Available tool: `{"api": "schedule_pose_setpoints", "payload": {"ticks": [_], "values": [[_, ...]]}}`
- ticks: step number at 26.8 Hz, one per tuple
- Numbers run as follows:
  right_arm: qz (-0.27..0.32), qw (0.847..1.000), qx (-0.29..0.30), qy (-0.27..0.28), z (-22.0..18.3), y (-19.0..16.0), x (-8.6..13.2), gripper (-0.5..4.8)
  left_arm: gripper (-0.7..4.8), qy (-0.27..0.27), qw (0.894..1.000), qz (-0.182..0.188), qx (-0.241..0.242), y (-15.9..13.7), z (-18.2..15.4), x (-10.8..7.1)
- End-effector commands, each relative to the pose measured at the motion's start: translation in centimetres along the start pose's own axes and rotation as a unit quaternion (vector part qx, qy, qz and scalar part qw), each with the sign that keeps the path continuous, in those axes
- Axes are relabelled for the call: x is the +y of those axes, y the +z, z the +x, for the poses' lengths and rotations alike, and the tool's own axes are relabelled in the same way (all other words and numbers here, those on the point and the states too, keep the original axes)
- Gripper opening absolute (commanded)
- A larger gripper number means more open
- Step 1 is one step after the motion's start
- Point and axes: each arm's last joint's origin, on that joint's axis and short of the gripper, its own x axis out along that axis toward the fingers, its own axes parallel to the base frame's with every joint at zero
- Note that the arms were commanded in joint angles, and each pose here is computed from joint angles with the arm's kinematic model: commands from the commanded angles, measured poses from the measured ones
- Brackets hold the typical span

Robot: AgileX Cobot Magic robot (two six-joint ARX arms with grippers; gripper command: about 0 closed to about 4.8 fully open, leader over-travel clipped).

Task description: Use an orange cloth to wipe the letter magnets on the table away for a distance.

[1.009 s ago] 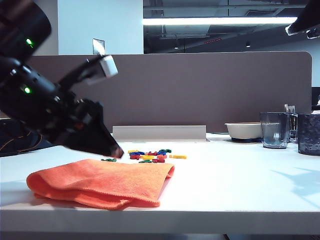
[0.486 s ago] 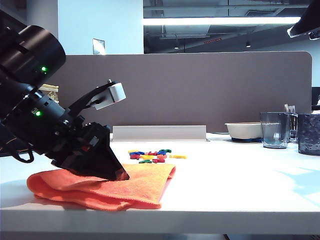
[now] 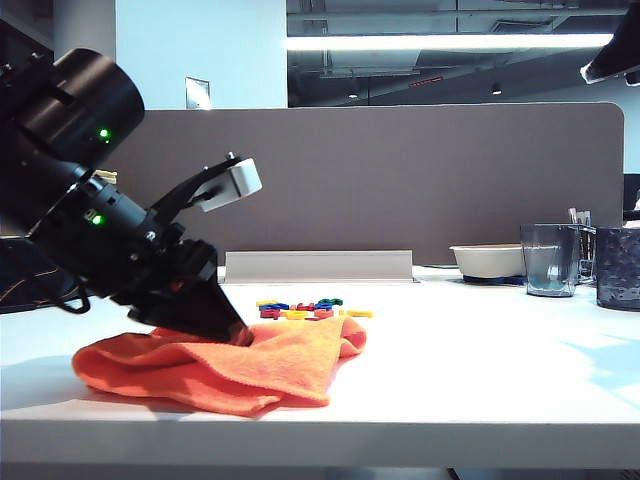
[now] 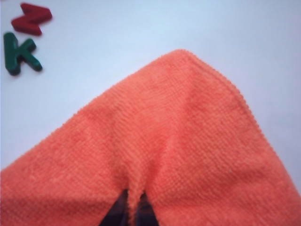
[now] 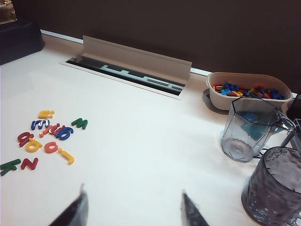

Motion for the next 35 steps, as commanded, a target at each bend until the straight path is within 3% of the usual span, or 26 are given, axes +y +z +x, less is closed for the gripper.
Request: {"api": "schedule_pose_setpoints", "payload": {"ticks": [1, 8, 14, 20, 25, 35], "values": [[-0.005, 1.000, -0.005, -0.002, 0.0, 0.2, 0.0, 2.48, -0.06, 0.002, 1.000, 0.007, -0.019, 1.1, 0.0, 0.2], [-0.006, 1.000, -0.003, -0.011, 0.0, 0.2, -0.1, 2.48, -0.06, 0.006, 0.998, -0.013, -0.054, 3.6, -0.1, 0.7], [-0.007, 1.000, -0.002, -0.013, 0.0, 0.2, -0.1, 2.48, -0.06, 0.000, 0.996, 0.009, -0.090, 6.5, -0.1, 0.4], [-0.009, 1.000, -0.002, -0.014, 0.0, 0.2, -0.1, 2.48, -0.06, -0.024, 0.992, 0.038, -0.118, 9.2, 0.4, -1.2], [-0.007, 1.000, 0.003, -0.014, -0.1, 0.1, -0.1, 2.48, -0.06, -0.046, 0.987, 0.061, -0.138, 12.1, 4.3, -2.1], [-0.033, 0.998, 0.017, -0.044, 0.1, 0.0, 0.2, 2.47, -0.06, -0.057, 0.990, 0.057, -0.118, 13.0, 11.3, -0.5]]}}
